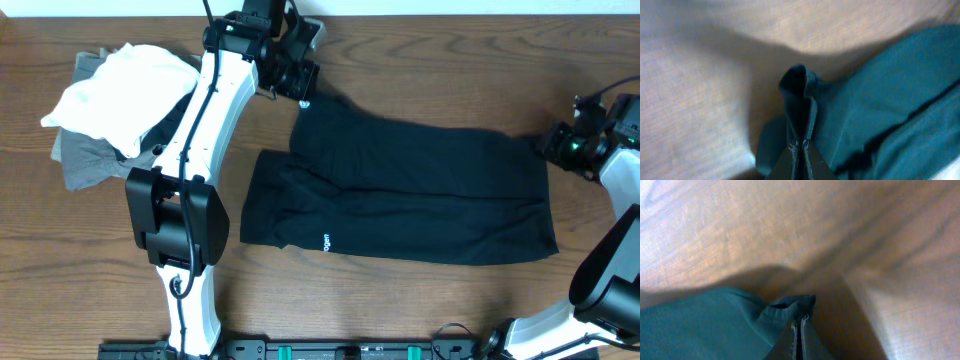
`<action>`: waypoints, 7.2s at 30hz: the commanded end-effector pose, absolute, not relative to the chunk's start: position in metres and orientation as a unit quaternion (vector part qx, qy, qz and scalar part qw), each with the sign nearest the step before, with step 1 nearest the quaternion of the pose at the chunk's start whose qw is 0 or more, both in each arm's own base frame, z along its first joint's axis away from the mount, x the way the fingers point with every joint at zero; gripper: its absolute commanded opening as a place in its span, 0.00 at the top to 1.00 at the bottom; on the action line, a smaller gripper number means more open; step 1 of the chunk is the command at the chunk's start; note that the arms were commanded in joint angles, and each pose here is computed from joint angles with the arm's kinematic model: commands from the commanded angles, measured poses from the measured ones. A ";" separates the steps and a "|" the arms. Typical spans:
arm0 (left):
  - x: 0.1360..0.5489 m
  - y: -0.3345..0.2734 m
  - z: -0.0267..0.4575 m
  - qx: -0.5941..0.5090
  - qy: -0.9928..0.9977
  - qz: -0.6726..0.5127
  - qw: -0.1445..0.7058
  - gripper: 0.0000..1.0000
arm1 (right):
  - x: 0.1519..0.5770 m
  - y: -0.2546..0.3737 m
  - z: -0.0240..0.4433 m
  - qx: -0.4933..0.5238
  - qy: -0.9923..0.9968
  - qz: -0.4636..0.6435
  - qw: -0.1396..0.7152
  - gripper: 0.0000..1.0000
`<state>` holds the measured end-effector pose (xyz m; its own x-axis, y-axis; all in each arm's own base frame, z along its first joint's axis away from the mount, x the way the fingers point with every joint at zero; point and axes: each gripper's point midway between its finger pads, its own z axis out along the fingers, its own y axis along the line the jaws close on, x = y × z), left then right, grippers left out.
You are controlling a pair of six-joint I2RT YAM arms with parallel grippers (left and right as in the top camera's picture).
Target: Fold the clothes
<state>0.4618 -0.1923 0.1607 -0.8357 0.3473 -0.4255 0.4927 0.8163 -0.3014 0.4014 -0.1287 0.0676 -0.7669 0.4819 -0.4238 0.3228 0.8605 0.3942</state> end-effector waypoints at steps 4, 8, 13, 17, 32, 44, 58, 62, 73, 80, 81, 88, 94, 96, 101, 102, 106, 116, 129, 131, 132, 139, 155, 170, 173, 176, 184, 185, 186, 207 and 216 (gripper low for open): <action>0.435 -0.158 0.158 0.224 0.958 -0.127 0.127 0.94 | 0.364 -0.159 0.115 0.256 0.917 0.119 0.282 0.99; 0.412 -0.152 0.156 0.220 0.964 -0.126 0.081 0.94 | 0.331 -0.172 0.120 0.300 0.914 0.103 0.253 0.99; 0.379 -0.143 0.152 0.212 0.969 -0.123 0.010 0.94 | 0.305 -0.167 0.108 0.327 0.916 0.116 0.201 0.99; 0.357 -0.137 0.150 0.206 0.970 -0.121 -0.039 0.94 | 0.304 -0.164 0.107 0.322 0.919 0.118 0.195 0.99; 0.302 -0.124 0.142 0.176 0.964 -0.114 -0.164 0.92 | 0.287 -0.156 0.101 0.326 0.925 0.116 0.155 0.97; 0.302 -0.102 0.140 0.146 0.970 -0.084 -0.176 0.48 | 0.275 -0.159 0.096 0.336 0.928 0.095 0.131 0.54; 0.337 -0.149 0.137 0.158 0.968 -0.173 -0.087 0.41 | 0.289 -0.143 0.076 0.323 0.926 0.160 0.115 0.51; 0.334 -0.159 0.136 0.175 0.966 -0.172 -0.087 0.41 | 0.271 -0.156 0.052 0.336 0.934 0.104 0.060 0.35; 0.330 -0.163 0.136 0.191 0.963 -0.168 -0.090 0.41 | 0.285 -0.148 0.009 0.218 0.958 0.174 0.063 0.28; 0.330 -0.163 0.136 0.201 0.961 -0.169 -0.088 0.41 | 0.257 -0.128 -0.016 0.213 0.959 0.187 -0.031 0.27; 0.331 -0.163 0.136 0.201 0.961 -0.169 -0.086 0.41 | 0.255 -0.124 -0.017 0.212 0.958 0.188 -0.040 0.27; 0.332 -0.163 0.136 0.205 0.960 -0.169 -0.082 0.41 | 0.245 -0.113 -0.020 0.186 0.970 0.121 -0.102 0.56; 0.334 -0.160 0.135 0.210 0.960 -0.164 -0.080 0.41 | 0.274 -0.122 -0.008 0.170 0.978 0.104 -0.064 0.91; 0.336 -0.154 0.134 0.207 0.962 -0.157 -0.079 0.41 | 0.290 -0.134 0.004 0.184 0.977 0.097 -0.040 0.99; 0.341 -0.140 0.135 0.189 0.967 -0.153 -0.077 0.41 | 0.323 -0.163 0.044 0.213 0.974 0.079 0.011 0.99; 0.341 -0.137 0.135 0.185 0.968 -0.154 -0.078 0.41 | 0.328 -0.167 0.052 0.214 0.974 0.076 0.019 0.99; 0.340 -0.125 0.137 0.166 0.970 -0.154 -0.088 0.42 | 0.338 -0.182 0.079 0.224 0.973 0.048 0.034 0.99; 0.354 -0.097 0.162 0.119 0.979 -0.157 -0.051 0.44 | 0.346 -0.105 0.131 0.149 0.982 0.106 0.038 0.99; 0.357 -0.087 0.213 0.121 0.980 -0.156 0.042 0.38 | 0.343 0.054 0.112 -0.018 0.993 0.112 -0.014 0.99; 0.357 -0.087 0.214 0.121 0.979 -0.156 0.045 0.38 | 0.335 0.074 0.101 -0.037 0.993 0.111 -0.024 0.96; 0.357 -0.087 0.214 0.121 0.979 -0.155 0.045 0.38 | 0.329 0.085 0.095 -0.044 0.992 0.110 -0.034 0.95; 0.358 -0.087 0.214 0.121 0.979 -0.155 0.047 0.38 | 0.306 0.133 0.070 -0.108 0.988 0.103 -0.047 0.76; 0.358 -0.084 0.213 0.121 0.981 -0.144 0.047 0.37 | 0.325 0.072 0.083 -0.018 0.995 0.102 -0.013 0.79; 0.361 -0.084 0.213 0.122 0.981 -0.144 0.054 0.37 | 0.270 0.172 0.035 -0.123 0.943 0.307 -0.039 0.99; 0.360 -0.084 0.213 0.121 0.981 -0.144 0.050 0.37 | 0.265 0.198 0.043 -0.196 0.920 0.338 -0.020 0.99; 0.354 -0.081 0.212 0.120 0.982 -0.138 0.039 0.37 | 0.267 0.205 0.051 -0.237 0.910 0.340 0.002 0.99; 0.346 -0.077 0.206 0.077 0.988 -0.130 0.012 0.29 | 0.310 0.175 0.110 -0.209 0.915 0.326 0.116 0.95; 0.344 -0.083 0.203 0.073 0.987 -0.146 0.005 0.28 | 0.317 0.164 0.116 -0.184 0.925 0.307 0.129 0.94; 0.342 -0.089 0.200 0.072 0.983 -0.167 -0.004 0.28 | 0.324 0.151 0.120 -0.155 0.936 0.284 0.140 0.93; 0.303 -0.168 0.035 -0.054 0.940 -0.326 -0.081 0.16 | 0.337 0.055 0.132 0.029 0.966 0.198 0.166 0.64; 0.293 -0.209 0.012 -0.074 0.948 -0.296 -0.091 0.10 | 0.337 0.055 0.132 0.026 0.966 0.197 0.167 0.64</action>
<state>0.3014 -0.2014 0.0240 -0.9874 -0.0412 0.1531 -0.1242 0.8008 -0.5859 0.3351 0.0560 0.1266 -0.9477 0.1187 -0.2962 -0.0071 0.9202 0.3913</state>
